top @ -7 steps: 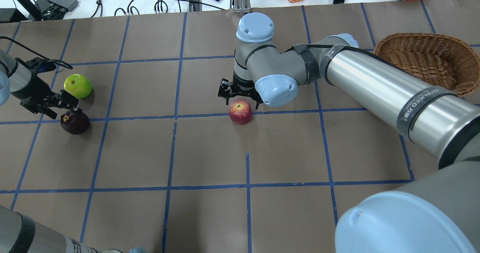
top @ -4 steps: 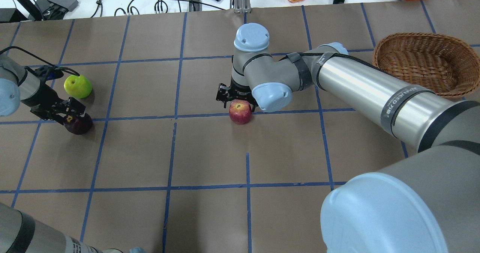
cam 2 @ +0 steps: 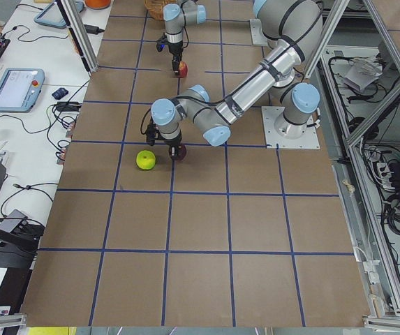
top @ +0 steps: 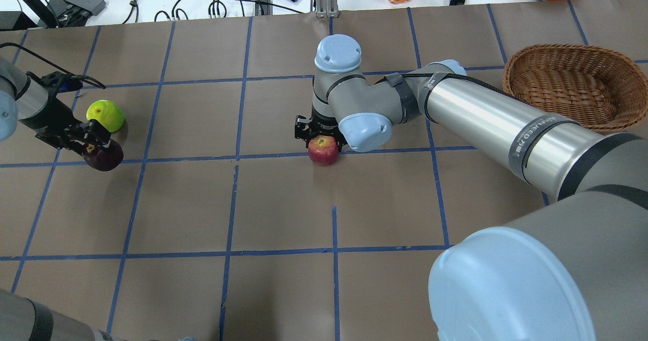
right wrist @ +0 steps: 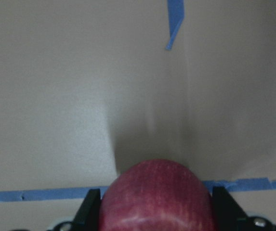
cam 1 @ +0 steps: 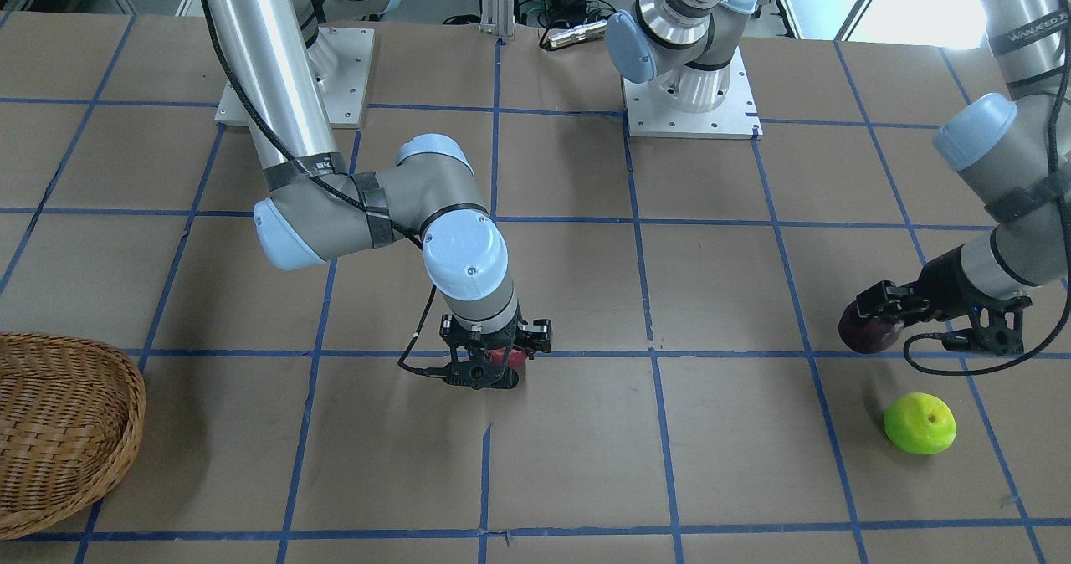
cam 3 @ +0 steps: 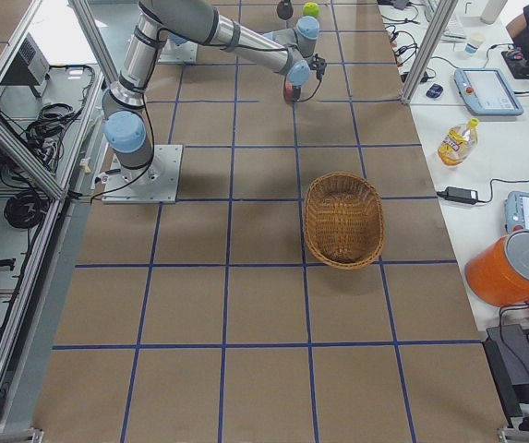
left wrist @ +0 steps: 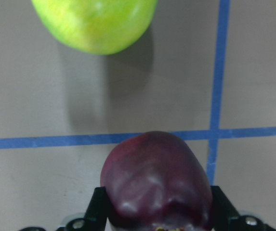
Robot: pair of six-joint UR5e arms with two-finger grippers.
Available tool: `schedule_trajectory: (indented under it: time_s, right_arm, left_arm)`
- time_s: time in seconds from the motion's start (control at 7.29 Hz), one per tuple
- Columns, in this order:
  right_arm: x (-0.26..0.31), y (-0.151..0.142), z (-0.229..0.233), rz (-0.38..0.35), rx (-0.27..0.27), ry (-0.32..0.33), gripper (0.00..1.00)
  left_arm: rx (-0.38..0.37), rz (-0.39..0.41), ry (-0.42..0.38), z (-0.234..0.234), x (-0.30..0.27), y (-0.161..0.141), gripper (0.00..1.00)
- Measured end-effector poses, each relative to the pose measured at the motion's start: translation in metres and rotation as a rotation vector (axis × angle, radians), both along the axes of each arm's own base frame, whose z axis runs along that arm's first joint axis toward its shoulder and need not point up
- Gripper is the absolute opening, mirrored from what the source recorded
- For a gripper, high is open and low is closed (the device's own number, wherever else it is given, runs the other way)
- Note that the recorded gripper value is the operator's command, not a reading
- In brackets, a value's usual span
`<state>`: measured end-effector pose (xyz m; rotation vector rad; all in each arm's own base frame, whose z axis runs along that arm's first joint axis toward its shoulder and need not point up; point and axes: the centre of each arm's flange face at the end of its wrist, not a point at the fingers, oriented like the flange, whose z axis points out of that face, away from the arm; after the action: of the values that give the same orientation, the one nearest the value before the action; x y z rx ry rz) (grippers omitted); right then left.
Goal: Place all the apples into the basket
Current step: 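Carry red apple to basket with right while left carries purple apple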
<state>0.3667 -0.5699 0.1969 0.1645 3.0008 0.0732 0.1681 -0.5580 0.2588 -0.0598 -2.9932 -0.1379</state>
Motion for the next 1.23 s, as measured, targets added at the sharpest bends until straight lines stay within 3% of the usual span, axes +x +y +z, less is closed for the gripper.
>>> schedule_trajectory:
  time_s: [0.27,0.41,0.69,0.96,1.23]
  right_arm:
    - [-0.033,-0.011,0.049,-0.018,-0.025,0.013,0.00]
    - [-0.076,-0.023,0.081,-0.042,-0.032,0.031,0.00]
    - [-0.215,-0.046,0.138,-0.092,-0.040,0.080,0.00]
    - [-0.383,-0.056,0.152,-0.031,-0.047,0.143,0.00]
    - [-0.521,-0.050,0.135,0.060,-0.041,0.215,0.00]
  left_arm:
    - [-0.013,-0.067,0.025,0.019,-0.071,-0.008,0.15]
    - [-0.016,-0.052,0.059,0.021,-0.099,-0.009,0.15]
    - [-0.023,0.068,0.123,0.024,-0.199,-0.020,0.15]
    - [-0.080,0.150,0.110,0.012,-0.342,-0.024,0.15]
    - [-0.119,0.199,0.098,-0.005,-0.427,-0.016,0.18]
